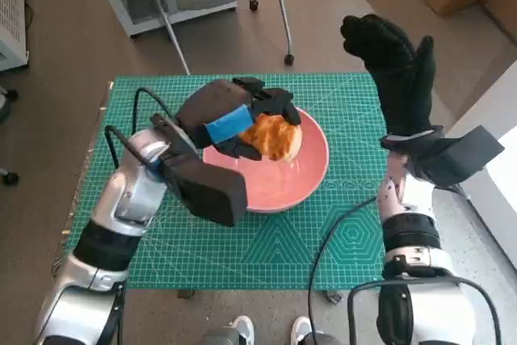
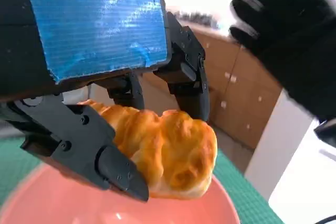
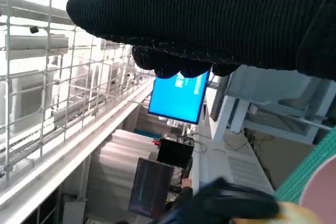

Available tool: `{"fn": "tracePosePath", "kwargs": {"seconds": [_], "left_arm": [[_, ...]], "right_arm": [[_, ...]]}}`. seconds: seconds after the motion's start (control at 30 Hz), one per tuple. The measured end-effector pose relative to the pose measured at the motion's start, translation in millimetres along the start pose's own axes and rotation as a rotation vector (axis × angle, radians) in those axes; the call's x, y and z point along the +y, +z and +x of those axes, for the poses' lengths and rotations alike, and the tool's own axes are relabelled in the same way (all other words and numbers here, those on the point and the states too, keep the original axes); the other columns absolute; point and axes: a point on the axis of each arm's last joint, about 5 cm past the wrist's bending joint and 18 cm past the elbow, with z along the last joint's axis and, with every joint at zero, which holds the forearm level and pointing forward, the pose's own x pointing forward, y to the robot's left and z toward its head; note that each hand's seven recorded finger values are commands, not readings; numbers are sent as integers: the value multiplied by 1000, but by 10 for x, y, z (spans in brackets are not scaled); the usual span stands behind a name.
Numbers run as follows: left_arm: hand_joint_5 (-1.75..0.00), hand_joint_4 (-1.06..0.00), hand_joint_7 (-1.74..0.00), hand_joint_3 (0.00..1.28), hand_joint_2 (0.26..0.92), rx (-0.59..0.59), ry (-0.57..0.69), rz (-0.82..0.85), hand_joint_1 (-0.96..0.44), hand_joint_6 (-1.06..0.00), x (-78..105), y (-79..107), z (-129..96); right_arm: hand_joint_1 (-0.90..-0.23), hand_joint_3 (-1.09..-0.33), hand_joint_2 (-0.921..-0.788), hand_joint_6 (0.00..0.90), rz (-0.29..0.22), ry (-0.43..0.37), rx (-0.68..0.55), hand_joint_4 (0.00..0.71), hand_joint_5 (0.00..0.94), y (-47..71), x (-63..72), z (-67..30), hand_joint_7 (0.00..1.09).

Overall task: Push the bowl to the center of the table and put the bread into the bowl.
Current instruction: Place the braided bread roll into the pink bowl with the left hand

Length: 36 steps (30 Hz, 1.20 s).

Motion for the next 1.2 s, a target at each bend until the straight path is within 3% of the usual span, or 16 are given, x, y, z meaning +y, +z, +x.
{"fn": "tracePosePath", "kwargs": {"seconds": [0.07,0.1,0.23,0.4,0.73,0.93,1.2], "left_arm": [[-1288,-527,-1311,260,874,4,-10,-4,0,-550,-26,-18,10],[-1041,-467,-1106,230,857,6,-14,-6,-25,-446,-33,-25,14],[-389,-386,-627,100,850,9,-21,-14,-102,-285,-37,-34,14],[-90,-225,-455,30,829,21,-42,-26,-198,-141,-24,-29,12],[-2,-84,-405,1,798,13,-59,-9,-321,-45,58,27,-5],[-3,-73,-409,0,790,-3,-44,-9,-338,-36,113,16,-51],[-3,-121,-212,1,767,-14,3,4,-327,-177,299,3,-263]], "right_arm": [[-577,-610,-921,461,-4,-2,0,325,0,6,-18,-5,0],[-576,-609,-921,459,-6,-3,-1,324,0,9,-25,-6,0],[-573,-605,-921,459,-11,-9,-3,328,2,19,-46,-9,0],[-571,-602,-921,458,-15,-14,-5,329,3,22,-52,-10,0],[-563,-602,-921,458,-31,-17,-24,330,2,34,-50,-9,0],[-562,-603,-921,458,-34,-14,-28,329,1,35,-41,-4,0],[-560,-604,-921,458,-28,-8,-28,322,0,29,-24,2,1]]}}
